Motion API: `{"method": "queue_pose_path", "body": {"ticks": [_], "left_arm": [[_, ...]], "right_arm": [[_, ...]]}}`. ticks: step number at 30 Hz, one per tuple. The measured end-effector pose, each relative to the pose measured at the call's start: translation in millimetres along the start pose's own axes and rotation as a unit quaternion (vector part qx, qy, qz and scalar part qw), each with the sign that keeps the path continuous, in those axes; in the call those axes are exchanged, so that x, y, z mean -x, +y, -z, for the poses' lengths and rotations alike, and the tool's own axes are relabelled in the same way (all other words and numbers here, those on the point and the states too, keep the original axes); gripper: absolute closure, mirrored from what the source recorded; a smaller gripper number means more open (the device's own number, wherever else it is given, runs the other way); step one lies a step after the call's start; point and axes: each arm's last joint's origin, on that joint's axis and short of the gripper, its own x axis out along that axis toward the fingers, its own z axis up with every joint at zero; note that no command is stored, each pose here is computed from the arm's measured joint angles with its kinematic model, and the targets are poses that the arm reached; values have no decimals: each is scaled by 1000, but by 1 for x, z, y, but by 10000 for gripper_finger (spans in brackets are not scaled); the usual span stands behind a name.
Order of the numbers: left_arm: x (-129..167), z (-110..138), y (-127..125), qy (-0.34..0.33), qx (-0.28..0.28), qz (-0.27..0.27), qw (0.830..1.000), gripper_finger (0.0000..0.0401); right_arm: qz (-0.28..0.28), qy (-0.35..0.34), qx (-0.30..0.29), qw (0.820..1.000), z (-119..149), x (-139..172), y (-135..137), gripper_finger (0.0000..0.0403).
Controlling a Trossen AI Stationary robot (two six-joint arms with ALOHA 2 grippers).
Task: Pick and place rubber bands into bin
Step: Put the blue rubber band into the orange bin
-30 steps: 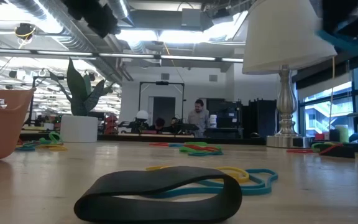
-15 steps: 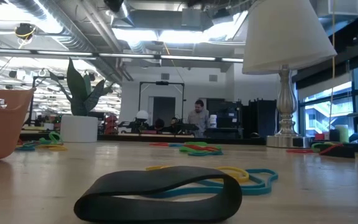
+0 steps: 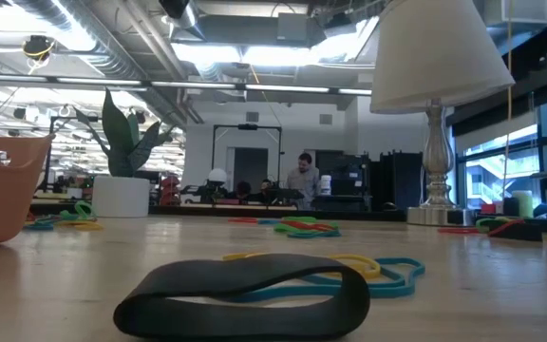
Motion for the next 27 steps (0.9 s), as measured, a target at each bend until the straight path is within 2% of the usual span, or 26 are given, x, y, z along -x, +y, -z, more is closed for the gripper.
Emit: {"method": "queue_pose_path", "body": {"ticks": [9, 16, 22, 25, 27], "left_arm": [[-5, 3, 1, 14, 1, -2, 1000, 204], [-6, 4, 4, 15, 3, -13, 1000, 297], [-6, 4, 5, 15, 4, -18, 1000, 381], [-7, 5, 6, 23, 2, -18, 1000, 395], [-6, 7, 6, 31, 1, -19, 999, 397]], "right_arm": [[-17, -9, 0, 1000, -4, -2, 0, 403], [-16, -7, 2, 1000, -3, -2, 0, 403], [-12, 24, 10, 1000, 4, -2, -2, 388], [0, 46, -26, 999, 9, -2, -5, 371], [4, 68, -29, 997, 13, -1, -7, 355]]}}
